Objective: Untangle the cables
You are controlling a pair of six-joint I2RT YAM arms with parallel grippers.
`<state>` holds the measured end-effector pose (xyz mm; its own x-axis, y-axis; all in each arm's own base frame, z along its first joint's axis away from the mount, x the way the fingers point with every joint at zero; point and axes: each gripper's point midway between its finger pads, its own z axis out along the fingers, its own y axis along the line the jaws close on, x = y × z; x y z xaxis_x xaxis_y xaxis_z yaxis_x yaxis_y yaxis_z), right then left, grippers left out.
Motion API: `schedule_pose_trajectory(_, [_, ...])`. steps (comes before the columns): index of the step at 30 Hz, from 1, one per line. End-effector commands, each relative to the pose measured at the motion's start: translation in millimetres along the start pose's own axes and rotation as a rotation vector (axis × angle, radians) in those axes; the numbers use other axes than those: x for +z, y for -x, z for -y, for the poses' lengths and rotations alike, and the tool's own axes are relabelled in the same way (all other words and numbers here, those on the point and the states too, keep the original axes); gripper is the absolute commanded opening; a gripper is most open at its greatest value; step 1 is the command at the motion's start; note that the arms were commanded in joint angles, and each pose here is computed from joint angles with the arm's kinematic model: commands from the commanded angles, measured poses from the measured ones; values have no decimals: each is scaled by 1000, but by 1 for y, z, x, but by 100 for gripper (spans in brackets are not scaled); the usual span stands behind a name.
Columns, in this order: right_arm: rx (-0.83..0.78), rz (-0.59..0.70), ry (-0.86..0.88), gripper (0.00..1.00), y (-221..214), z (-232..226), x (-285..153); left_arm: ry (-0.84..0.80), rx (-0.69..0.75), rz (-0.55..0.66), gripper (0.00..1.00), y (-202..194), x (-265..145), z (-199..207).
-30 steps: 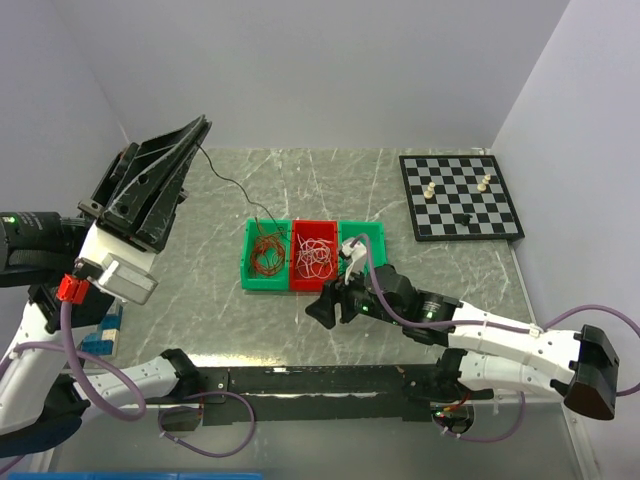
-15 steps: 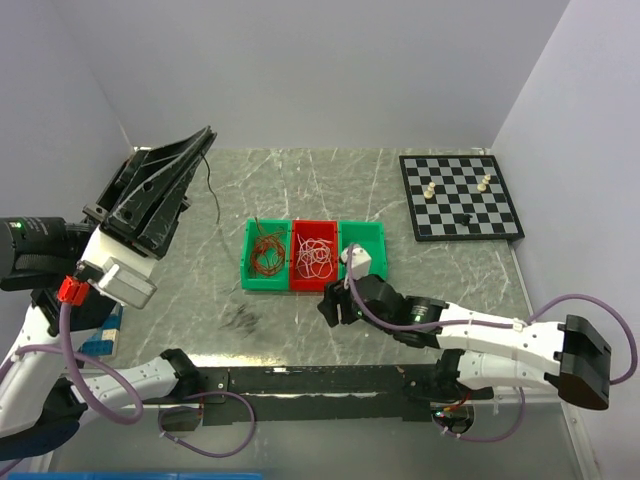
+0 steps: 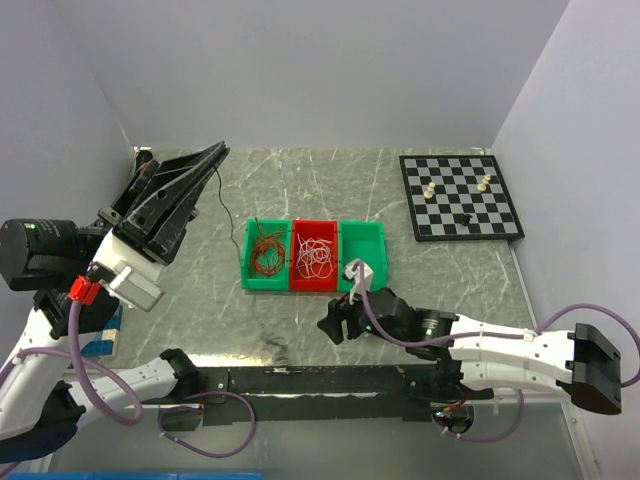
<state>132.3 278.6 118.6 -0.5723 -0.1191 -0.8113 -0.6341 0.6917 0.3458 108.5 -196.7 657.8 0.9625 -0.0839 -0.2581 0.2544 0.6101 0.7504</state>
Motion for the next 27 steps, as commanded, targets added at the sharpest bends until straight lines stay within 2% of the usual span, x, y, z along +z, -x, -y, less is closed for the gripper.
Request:
schedule_pose_trajectory(1, [-5,95,144,75,14,-23,-9,-21,-25,28,1,7,-2,5])
schedule_pose_trajectory(7, [-1,76,143,74,2,-19,2,-138,-78,18,1,1,-5,34])
schedule_pose_trajectory(10, [-1,32,98,70,-6,-13,14,-161,-96,2,1,-4,-10,44])
schedule_pose_trajectory(12, [1,12,84,60,-11,-11,22,-164,-99,-11,1,-8,-13,49])
schedule_pose_trajectory(16, [7,-21,64,29,-17,-9,30,-156,-85,-30,1,-11,-17,49])
schedule_pose_trajectory(17, [6,-27,61,24,-19,-8,30,-153,-72,-34,1,-12,-17,48])
schedule_pose_trajectory(20, [14,-27,43,14,-22,-3,28,-130,-35,-39,1,-12,-18,41])
schedule_pose_trajectory(23, [30,-16,18,0,-23,4,24,-100,3,-32,1,-8,-18,32])
schedule_pose_trajectory(27, [46,-16,3,0,-28,10,17,-44,95,-46,1,-4,-20,13])
